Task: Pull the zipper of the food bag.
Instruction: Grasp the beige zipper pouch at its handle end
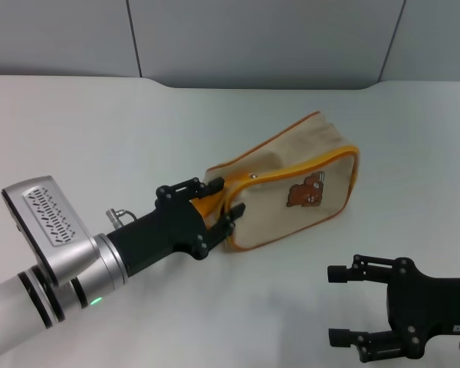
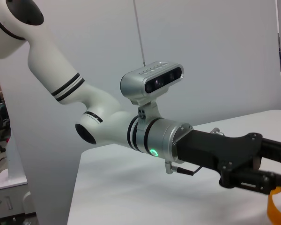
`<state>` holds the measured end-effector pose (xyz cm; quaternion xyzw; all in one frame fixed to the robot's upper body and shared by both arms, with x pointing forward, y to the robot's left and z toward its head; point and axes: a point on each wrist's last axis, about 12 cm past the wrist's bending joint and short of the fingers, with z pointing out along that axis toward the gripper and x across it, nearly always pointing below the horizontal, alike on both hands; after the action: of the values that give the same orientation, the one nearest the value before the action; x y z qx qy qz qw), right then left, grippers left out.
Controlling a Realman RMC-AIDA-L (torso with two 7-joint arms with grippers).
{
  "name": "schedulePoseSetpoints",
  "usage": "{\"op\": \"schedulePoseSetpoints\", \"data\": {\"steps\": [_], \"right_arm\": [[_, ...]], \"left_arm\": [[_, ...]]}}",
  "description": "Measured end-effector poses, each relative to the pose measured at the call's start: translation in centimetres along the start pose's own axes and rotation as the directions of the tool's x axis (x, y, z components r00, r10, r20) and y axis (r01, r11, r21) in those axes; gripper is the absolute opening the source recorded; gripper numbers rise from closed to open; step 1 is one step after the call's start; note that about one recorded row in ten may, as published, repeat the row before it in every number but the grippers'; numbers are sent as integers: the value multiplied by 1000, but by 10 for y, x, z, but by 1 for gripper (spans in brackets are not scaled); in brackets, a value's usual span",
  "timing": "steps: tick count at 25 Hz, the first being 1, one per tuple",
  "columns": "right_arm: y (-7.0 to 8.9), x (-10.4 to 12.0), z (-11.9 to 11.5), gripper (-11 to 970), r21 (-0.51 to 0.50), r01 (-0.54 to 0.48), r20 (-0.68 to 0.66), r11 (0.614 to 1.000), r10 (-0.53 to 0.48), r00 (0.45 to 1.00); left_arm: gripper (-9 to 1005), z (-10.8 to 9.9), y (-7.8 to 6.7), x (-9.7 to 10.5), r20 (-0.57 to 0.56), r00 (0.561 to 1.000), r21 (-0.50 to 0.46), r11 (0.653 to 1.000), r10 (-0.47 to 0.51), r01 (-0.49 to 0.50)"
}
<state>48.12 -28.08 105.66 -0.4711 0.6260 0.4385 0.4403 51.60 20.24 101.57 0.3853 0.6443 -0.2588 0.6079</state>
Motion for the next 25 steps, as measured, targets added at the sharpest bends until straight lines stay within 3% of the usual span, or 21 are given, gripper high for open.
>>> {"op": "schedulePoseSetpoints", "data": {"steps": [15,19,25], "right_arm": [[2,0,1,760,-8,-4,10,1000,4,1000],[2,-2,1,757,-13,-3,19,1000,3,1000],[0,-14,-1,751,-6,22,111,1000,-21,994]], "left_arm": [[228,5,-3,-2,6,1000,15,1000,-24,24],[147,-3,2,-5,28,998,43,998,-56,55],[128,-44,24,-9,20,995,114,989,-97,95]]}}
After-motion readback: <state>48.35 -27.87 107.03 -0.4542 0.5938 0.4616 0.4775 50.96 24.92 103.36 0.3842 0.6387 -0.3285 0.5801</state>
